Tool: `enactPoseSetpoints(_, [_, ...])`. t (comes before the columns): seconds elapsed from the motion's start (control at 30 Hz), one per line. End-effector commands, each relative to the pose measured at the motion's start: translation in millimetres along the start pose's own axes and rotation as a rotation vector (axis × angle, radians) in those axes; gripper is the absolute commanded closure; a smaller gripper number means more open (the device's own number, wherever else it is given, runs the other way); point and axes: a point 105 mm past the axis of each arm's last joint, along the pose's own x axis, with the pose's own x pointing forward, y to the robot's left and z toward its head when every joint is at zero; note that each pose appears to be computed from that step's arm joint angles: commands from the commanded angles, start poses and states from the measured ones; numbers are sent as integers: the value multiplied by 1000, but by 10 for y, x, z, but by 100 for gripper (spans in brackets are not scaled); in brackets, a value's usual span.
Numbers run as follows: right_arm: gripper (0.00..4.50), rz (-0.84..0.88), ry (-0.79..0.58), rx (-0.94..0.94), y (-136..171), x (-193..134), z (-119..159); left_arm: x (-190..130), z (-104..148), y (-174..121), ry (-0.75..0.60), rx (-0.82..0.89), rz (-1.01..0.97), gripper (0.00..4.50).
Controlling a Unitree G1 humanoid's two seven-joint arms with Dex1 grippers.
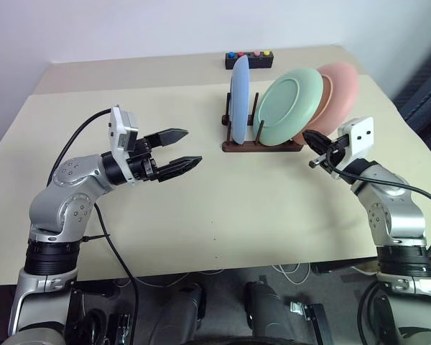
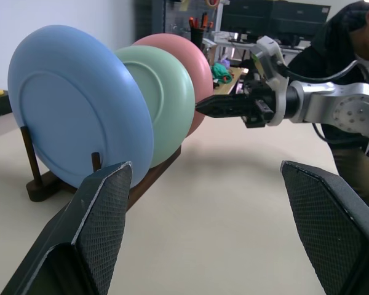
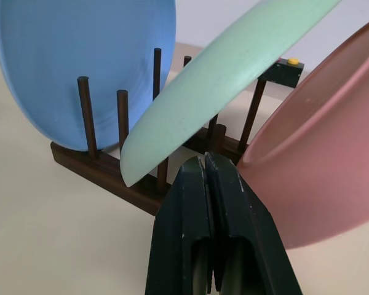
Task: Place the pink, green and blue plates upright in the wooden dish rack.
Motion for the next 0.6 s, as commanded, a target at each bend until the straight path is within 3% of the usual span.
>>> enactPoseSetpoints(0.03, [446,0,-64,-43,-5,61,175,-27,111,-33,-15,47,-5,51])
enactPoseSetpoints(0.6, [446,58,-141,-162,87,210,577,-45,66,-67,-8,28,-3,51])
